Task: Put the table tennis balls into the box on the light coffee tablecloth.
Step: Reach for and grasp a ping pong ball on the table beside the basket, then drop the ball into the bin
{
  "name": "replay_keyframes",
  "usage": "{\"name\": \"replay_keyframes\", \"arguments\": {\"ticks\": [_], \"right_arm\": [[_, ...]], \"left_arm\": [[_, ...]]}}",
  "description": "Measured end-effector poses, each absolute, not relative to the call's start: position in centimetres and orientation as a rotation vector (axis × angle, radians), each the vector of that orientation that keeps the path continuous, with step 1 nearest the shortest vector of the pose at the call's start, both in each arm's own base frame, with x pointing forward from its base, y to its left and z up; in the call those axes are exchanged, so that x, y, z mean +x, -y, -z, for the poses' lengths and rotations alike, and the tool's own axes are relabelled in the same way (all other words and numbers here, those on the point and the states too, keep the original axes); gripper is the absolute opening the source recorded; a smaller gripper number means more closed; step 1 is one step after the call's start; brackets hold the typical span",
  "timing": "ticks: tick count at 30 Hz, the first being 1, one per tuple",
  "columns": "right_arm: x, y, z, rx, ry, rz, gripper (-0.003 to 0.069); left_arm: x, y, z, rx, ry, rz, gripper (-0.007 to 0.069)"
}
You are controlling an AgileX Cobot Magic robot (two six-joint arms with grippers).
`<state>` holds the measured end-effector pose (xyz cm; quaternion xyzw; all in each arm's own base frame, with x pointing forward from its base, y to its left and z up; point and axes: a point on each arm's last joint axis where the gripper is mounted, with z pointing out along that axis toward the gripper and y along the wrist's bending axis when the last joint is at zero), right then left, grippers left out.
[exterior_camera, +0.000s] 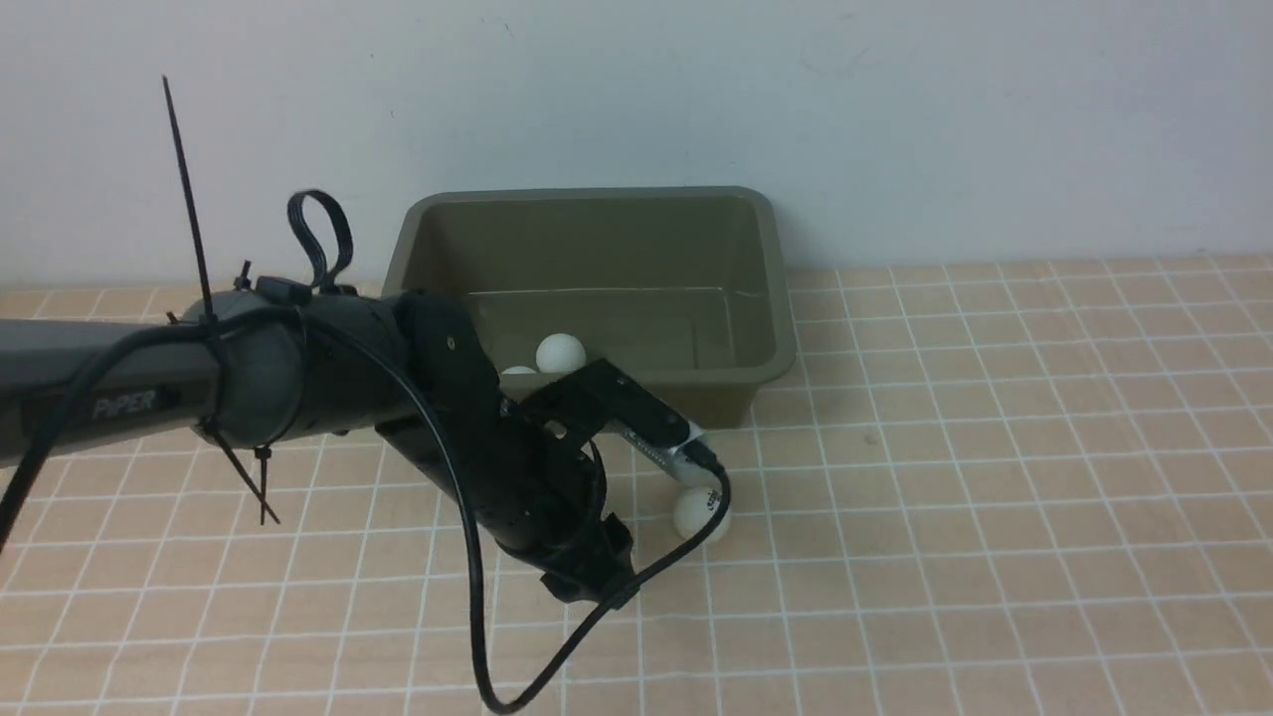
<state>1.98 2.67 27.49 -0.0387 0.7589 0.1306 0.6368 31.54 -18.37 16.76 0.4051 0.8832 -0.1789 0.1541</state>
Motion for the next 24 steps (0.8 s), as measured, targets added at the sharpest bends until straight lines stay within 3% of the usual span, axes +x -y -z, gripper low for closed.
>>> {"name": "replay_keyframes", "arguments": {"ticks": [4, 6, 10, 14, 17, 24], "right_arm": [[2.0, -2.7, -27.5, -0.088, -1.733, -0.298, 0.0384], [2.0, -2.7, -27.5, -0.088, -1.733, -0.298, 0.0384], [2.0, -2.7, -27.5, -0.088, -1.733, -0.298, 0.0384], [2.0, -2.7, -27.5, -0.088, -1.733, -0.298, 0.0384], [2.0, -2.7, -27.5, -0.088, -1.733, -0.298, 0.0384], [2.0, -2.7, -27.5, -0.088, -1.733, -0.298, 0.0384]], "left_arm": [[32.5, 19.9, -22.5, 1.191, -2.375, 0.643, 0.0318], [32.8, 20.2, -24.0, 1.211, -2.324, 0.658, 0.0318], [34.5, 20.9, -28.2, 1.22, -2.164, 0.601, 0.0318], [36.8, 20.1, -30.8, 1.062, -2.073, 0.512, 0.0318], [39.1, 18.1, -31.1, 0.885, -2.08, 0.47, 0.0318], [45.0, 11.9, -26.6, 0.649, -2.182, 0.362, 0.0318]]}}
